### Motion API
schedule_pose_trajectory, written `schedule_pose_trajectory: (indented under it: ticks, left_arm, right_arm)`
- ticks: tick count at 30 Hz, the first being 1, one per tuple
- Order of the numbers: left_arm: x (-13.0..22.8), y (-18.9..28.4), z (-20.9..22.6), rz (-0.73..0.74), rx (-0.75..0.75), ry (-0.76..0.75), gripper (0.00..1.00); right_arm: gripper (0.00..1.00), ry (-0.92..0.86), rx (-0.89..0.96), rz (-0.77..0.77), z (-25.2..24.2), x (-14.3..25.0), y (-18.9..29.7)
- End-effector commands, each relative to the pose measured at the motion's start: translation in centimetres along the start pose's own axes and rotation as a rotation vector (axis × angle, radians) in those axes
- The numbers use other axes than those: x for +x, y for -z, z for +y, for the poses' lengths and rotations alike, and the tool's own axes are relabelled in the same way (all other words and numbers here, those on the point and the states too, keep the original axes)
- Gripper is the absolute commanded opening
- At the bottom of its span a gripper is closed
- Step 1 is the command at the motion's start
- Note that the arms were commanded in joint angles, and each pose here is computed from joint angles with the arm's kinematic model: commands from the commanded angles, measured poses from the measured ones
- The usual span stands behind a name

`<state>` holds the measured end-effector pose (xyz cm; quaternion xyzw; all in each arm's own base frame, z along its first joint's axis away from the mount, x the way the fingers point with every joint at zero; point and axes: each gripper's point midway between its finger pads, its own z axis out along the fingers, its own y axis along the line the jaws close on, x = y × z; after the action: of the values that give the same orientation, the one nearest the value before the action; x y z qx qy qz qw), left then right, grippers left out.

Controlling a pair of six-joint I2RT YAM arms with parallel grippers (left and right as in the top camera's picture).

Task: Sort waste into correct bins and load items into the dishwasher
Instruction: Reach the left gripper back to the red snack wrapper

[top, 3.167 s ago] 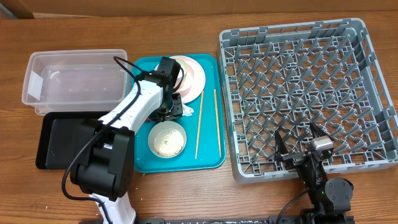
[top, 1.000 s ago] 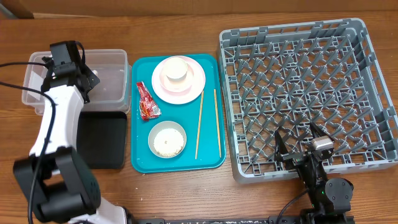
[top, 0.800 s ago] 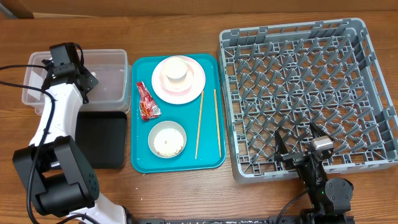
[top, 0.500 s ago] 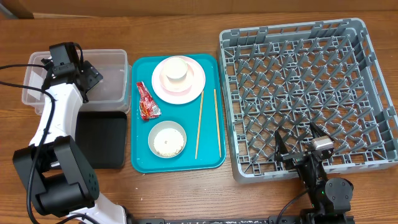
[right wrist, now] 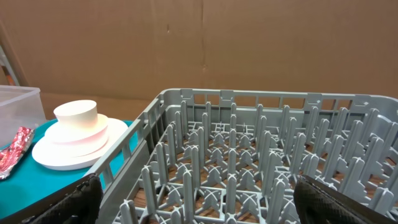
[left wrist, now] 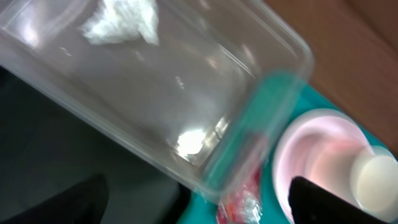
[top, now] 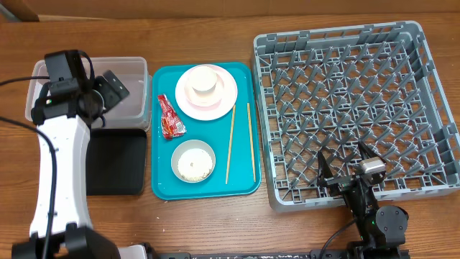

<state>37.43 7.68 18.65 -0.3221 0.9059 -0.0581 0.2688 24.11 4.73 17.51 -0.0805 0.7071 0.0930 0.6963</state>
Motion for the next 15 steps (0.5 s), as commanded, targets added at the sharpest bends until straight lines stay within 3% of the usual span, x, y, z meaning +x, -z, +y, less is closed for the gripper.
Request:
schedule_pose_trajectory:
  ticks: [1,3,6,10,11,15]
  left_arm:
    - [3.7,1.2,-3.2,0.16,0.15,-0.021,0.89]
    - [5.4,1.3,-3.1,0.214,0.123,-0.063,0.83]
    - [7.6,1.4,-2.9,0.269,0.074,-0.183,0.55]
    - [9.0,1.6,-3.1,0.292,0.033,-0.271,0.1]
    - [9.3,1.6,-3.2,0.293,0.018,-0.29,0.04]
    - [10.3,1.6,-4.0,0.295,0.003,-0.345,0.04]
  right_arm:
    - [1.0,0.001,-0.002,-0.003,0.0,0.2,0.0]
    - [1.0,0.001,-0.002,-0.003,0.0,0.2,0.0]
    - [1.0,0.001,-0.002,-0.004,0.0,0.2,0.0]
    - [1.0,0.001,-0.002,-0.004,0.0,0.2,0.0]
    - [1.0,0.001,-0.002,-0.003,0.0,0.2,0.0]
    - [1.0,0.001,-0.002,-0.004,0.0,0.2,0.0]
